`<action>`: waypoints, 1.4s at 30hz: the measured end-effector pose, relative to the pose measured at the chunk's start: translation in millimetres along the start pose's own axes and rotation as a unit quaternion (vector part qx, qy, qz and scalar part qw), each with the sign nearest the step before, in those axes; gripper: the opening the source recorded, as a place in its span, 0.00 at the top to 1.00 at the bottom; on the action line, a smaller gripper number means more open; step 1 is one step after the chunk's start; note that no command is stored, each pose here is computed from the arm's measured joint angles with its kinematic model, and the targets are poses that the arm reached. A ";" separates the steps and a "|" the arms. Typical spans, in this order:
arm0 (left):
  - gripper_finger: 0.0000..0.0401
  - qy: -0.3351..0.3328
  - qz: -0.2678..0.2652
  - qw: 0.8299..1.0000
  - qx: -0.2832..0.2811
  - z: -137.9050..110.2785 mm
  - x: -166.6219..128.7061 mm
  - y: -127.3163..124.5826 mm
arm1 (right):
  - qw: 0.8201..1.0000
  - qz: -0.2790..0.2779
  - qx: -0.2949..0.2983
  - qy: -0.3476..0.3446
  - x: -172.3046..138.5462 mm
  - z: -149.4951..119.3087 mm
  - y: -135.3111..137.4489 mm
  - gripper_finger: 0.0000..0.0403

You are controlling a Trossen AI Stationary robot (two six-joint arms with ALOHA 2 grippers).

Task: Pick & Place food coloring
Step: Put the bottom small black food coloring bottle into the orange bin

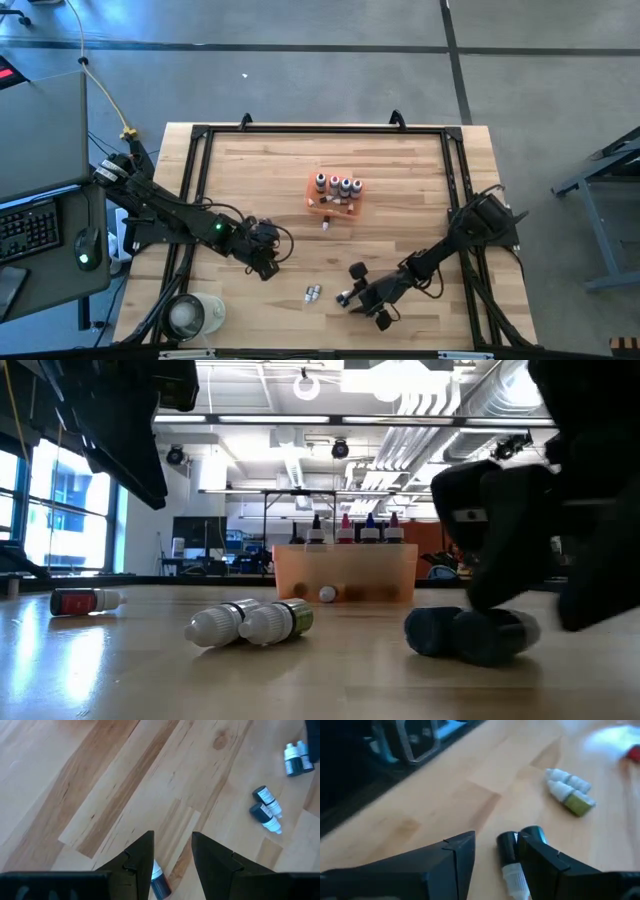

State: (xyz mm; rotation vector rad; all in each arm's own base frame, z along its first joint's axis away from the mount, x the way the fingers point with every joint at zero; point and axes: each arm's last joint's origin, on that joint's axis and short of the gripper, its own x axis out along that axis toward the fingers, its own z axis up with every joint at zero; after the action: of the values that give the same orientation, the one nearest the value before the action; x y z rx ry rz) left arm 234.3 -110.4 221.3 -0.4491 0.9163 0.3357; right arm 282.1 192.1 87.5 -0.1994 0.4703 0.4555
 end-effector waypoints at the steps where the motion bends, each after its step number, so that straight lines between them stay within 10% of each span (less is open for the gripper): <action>1: 0.67 0.001 -0.001 1.000 0.000 0.0 0.0 -0.1 | 1.000 -0.005 0.001 0.004 1.4 -2.2 -1.2 0.65; 20: 0.67 0.006 -0.008 1.000 0.003 -0.1 0.0 -0.8 | 0.999 0.015 0.011 0.041 5.0 -12.2 -24.2 0.79; 29: 0.67 0.006 -0.008 1.000 0.012 -0.1 0.0 -0.8 | 0.999 -0.021 0.025 -0.017 -30.1 38.4 -42.7 0.79; 33: 0.67 0.005 -0.006 1.000 0.013 -0.1 0.0 -0.7 | 0.986 -0.154 -0.051 -0.036 -60.9 66.9 -64.9 0.77; 38: 0.67 0.004 -0.006 1.000 0.013 0.0 0.0 -0.6 | 0.909 -0.411 -0.069 0.009 -90.5 78.9 -110.2 0.80; 42: 0.67 0.002 -0.005 1.000 0.012 0.1 0.0 -0.6 | 0.895 -0.444 -0.012 0.042 -97.0 64.2 -149.4 0.81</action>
State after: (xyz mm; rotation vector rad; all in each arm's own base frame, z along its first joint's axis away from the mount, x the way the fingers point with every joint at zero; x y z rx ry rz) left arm 234.7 -110.9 221.5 -0.4321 0.9215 0.3134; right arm 299.8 42.4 202.1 -0.4303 0.4083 -0.4499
